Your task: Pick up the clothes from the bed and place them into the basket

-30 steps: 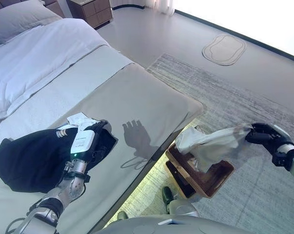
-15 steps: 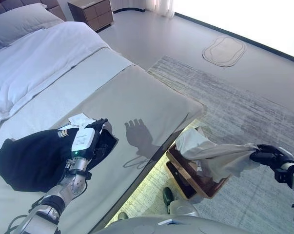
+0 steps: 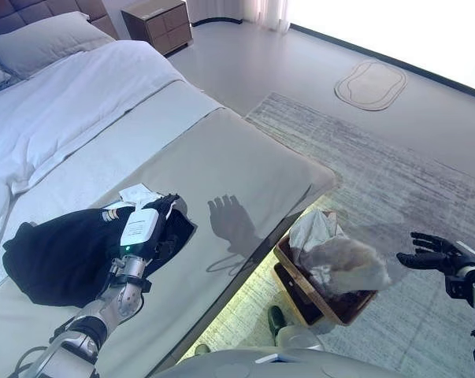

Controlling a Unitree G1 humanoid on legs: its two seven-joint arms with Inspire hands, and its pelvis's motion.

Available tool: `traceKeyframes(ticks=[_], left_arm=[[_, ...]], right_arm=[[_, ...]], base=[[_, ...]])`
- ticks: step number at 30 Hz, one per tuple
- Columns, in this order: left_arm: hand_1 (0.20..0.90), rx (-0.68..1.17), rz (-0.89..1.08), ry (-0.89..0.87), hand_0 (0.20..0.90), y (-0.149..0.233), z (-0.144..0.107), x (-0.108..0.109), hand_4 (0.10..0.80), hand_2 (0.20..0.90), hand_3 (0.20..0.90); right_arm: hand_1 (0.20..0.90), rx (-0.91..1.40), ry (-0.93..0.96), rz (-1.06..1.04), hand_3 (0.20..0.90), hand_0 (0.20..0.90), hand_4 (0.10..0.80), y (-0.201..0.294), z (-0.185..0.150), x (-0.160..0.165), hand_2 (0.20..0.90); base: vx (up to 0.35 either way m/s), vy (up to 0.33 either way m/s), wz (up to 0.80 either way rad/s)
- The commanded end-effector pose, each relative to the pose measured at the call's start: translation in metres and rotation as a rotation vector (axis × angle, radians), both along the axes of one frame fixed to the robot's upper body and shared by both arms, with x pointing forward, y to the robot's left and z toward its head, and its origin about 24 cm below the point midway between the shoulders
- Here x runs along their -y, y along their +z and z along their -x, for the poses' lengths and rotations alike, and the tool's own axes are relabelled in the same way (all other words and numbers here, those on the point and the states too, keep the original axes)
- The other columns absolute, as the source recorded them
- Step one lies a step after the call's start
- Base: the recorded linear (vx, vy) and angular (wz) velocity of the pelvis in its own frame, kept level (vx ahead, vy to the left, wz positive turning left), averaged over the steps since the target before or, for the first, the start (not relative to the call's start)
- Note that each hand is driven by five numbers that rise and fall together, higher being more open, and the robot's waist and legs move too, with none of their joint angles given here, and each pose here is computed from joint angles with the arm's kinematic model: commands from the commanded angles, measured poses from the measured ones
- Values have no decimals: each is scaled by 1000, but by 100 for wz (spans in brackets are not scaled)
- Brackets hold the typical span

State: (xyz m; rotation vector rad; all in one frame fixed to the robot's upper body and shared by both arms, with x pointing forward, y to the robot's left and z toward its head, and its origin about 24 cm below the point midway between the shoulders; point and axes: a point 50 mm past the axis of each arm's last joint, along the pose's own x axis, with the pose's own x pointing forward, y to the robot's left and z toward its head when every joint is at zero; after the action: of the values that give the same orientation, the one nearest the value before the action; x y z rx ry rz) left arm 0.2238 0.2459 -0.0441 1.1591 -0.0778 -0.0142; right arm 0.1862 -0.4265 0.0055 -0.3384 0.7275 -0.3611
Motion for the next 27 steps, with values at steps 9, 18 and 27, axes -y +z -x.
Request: traceKeyframes(ticks=[9,18,27], left_arm=[[900,183,58,18,900,35,-32,0,800,900,900],[900,197,74,63,900,34,-29,-2,800,900,900],[900,177,93,140,900,21,-13,-6,800,900,900]], right_arm=[[900,35,-18,88,900,900,800,14,-25,-2,900],[900,264,71,114,900,900,800,52,-73,-24,900],[900,490,266,409,900,900,800,114,-132,-76,900]], base=[[1,-2,1],[-5,-3,7],[17,-10,18]])
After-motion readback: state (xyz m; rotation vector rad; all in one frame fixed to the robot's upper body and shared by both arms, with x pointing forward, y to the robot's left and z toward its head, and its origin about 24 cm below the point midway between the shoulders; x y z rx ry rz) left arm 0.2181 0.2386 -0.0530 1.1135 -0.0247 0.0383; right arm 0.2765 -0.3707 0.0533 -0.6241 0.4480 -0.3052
